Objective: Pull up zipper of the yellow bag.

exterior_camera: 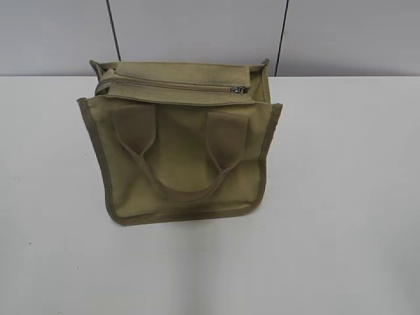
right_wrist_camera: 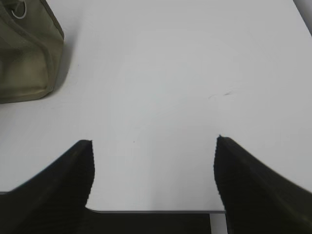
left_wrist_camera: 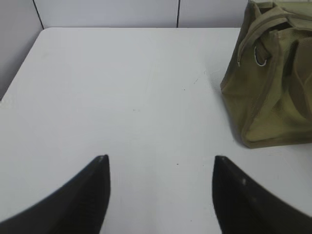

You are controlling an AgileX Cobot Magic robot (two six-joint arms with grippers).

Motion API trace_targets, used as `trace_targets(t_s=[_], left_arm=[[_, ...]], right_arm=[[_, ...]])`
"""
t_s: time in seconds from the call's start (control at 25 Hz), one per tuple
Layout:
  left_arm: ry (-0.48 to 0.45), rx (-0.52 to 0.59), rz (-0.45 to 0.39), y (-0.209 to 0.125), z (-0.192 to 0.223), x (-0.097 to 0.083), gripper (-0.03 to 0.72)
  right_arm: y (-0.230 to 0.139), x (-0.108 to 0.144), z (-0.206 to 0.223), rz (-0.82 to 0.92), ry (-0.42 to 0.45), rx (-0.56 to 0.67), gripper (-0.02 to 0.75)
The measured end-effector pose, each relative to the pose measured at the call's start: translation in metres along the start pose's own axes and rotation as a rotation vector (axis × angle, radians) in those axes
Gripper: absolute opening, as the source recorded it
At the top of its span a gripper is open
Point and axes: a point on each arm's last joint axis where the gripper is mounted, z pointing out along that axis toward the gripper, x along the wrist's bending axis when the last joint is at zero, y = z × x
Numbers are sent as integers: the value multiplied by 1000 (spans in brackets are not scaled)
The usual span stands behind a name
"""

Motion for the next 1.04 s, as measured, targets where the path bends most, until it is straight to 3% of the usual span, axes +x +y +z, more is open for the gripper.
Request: trace_targets(t_s=[0.44, 1.04], left_arm=[[11, 0, -5, 0, 0, 0, 444], [11, 0, -5, 0, 0, 0, 426]], right_arm=[[0, 0, -1, -27, 50, 2, 585], [0, 0, -1, -27, 50, 2, 584]])
